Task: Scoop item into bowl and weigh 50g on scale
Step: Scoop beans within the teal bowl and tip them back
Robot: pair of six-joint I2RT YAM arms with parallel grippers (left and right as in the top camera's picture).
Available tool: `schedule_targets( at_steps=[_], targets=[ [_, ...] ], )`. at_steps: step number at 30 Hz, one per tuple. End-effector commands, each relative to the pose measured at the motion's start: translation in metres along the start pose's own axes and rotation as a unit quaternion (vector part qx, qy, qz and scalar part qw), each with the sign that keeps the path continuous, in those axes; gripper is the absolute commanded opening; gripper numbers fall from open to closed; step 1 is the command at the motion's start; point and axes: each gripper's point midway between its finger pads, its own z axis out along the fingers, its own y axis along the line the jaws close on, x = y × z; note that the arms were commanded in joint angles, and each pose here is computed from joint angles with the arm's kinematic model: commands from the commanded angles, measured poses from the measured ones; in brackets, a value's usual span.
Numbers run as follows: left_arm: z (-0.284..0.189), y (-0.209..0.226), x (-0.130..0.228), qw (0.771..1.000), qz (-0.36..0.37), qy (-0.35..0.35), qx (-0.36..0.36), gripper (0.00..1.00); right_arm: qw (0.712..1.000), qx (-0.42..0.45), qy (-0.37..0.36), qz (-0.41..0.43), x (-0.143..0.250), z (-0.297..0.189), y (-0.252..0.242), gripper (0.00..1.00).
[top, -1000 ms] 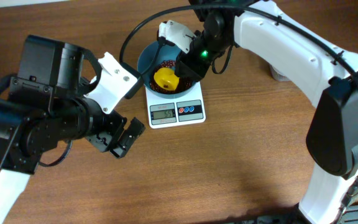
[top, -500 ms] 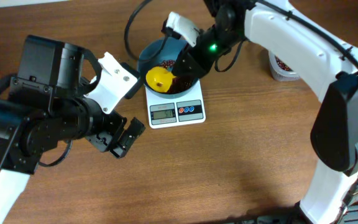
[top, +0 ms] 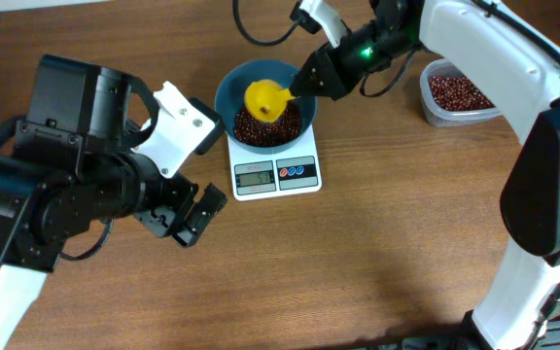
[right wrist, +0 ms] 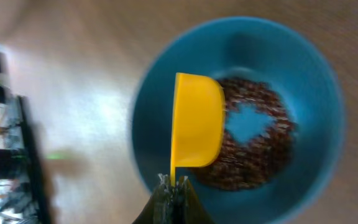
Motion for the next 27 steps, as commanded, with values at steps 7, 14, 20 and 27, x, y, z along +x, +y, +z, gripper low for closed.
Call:
schedule_targets(
  at_steps=[7, 14, 20, 27],
  targets=[
    [-0.008, -0.002, -0.007, 1.0, 0.013, -0.017, 0.0, 0.99, 0.976, 0.186, 0.063, -0.099, -0.007, 0.008, -0.039, 0.04],
    [-0.008, -0.002, -0.007, 1.0, 0.013, -0.017, 0.0, 0.99, 0.976, 0.166, 0.089, -0.107, 0.001, 0.026, -0.022, 0.04],
    [-0.008, -0.002, -0.007, 1.0, 0.013, -0.017, 0.0, 0.99, 0.975, 0.153, 0.107, -0.119, 0.007, 0.032, -0.011, 0.04],
    [-0.008, -0.002, -0.007, 1.0, 0.013, -0.017, 0.0, 0.99, 0.958, 0.159, 0.136, -0.195, 0.011, 0.038, -0.01, 0.04]
  ],
)
